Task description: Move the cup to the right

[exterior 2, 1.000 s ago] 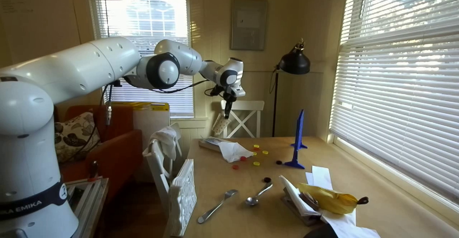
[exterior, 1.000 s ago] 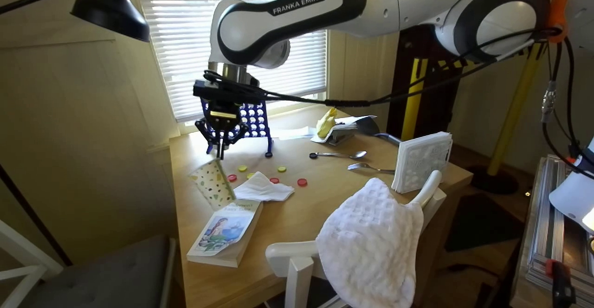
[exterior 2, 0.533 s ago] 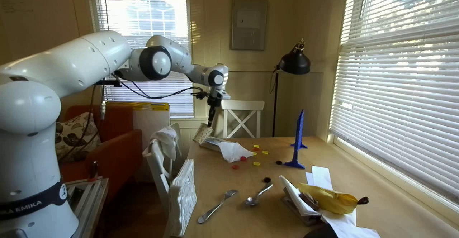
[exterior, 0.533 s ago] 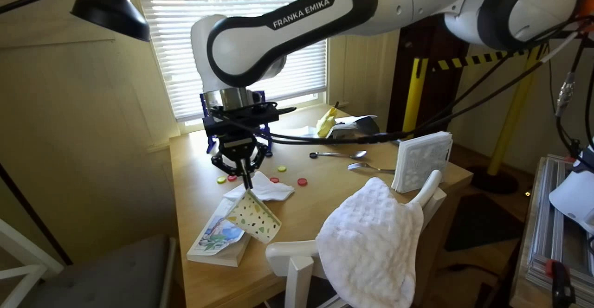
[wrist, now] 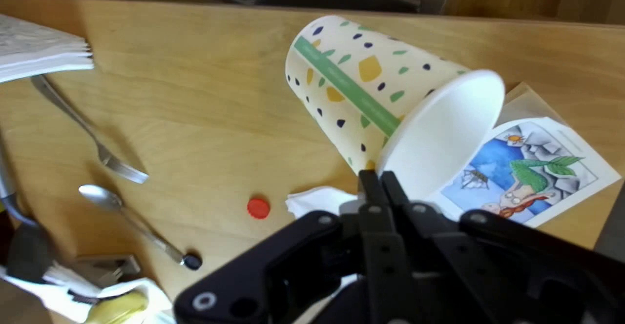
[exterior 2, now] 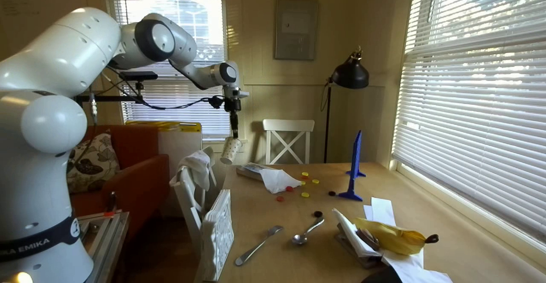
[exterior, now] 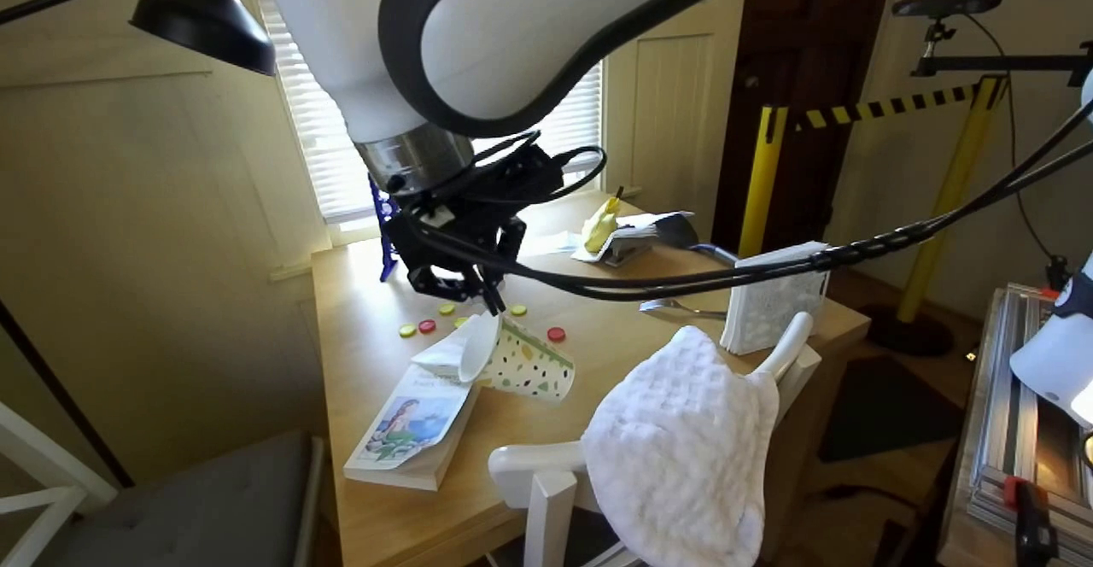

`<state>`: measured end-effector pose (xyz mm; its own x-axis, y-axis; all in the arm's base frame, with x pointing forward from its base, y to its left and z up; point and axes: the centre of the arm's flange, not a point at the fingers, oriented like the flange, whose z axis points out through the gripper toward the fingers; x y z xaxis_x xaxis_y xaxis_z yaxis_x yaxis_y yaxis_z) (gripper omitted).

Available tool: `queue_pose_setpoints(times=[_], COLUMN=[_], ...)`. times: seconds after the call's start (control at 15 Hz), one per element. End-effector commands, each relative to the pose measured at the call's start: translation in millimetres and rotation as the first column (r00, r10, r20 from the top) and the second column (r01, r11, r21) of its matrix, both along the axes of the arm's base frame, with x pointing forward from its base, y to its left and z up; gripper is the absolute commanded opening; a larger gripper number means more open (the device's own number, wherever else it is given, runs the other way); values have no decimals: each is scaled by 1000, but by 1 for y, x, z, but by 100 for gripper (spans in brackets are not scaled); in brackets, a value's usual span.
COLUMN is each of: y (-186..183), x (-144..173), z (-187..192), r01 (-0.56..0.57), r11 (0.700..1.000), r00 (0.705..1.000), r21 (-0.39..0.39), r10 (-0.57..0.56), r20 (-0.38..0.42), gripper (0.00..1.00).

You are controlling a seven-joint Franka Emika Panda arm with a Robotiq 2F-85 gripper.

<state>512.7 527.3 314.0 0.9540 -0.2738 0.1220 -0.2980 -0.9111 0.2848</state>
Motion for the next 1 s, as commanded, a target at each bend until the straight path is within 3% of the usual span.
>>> queue_pose_setpoints(times=[0.0,0.13,0.27,0.33,0.6,0.8,0.93], y=[-34,-36,-44,7,-6,-3,-8], x=[-70,-86,-96,-53,-66,-80,-116], z=[38,59,78,69,85,91,99], r01=[-28,-15,37,-2,30,148,217], r11=[997,997,999,999,999,989,976], r00=[982,956,925,953,942,862,805], r21=[-78,-77,-13,-44,-9,-7,32], r10=[42,37,-30,15,-26,-125,-198], r20=[182,292,378,301,334,491,560], gripper=[1,1,1,3,1,1,1])
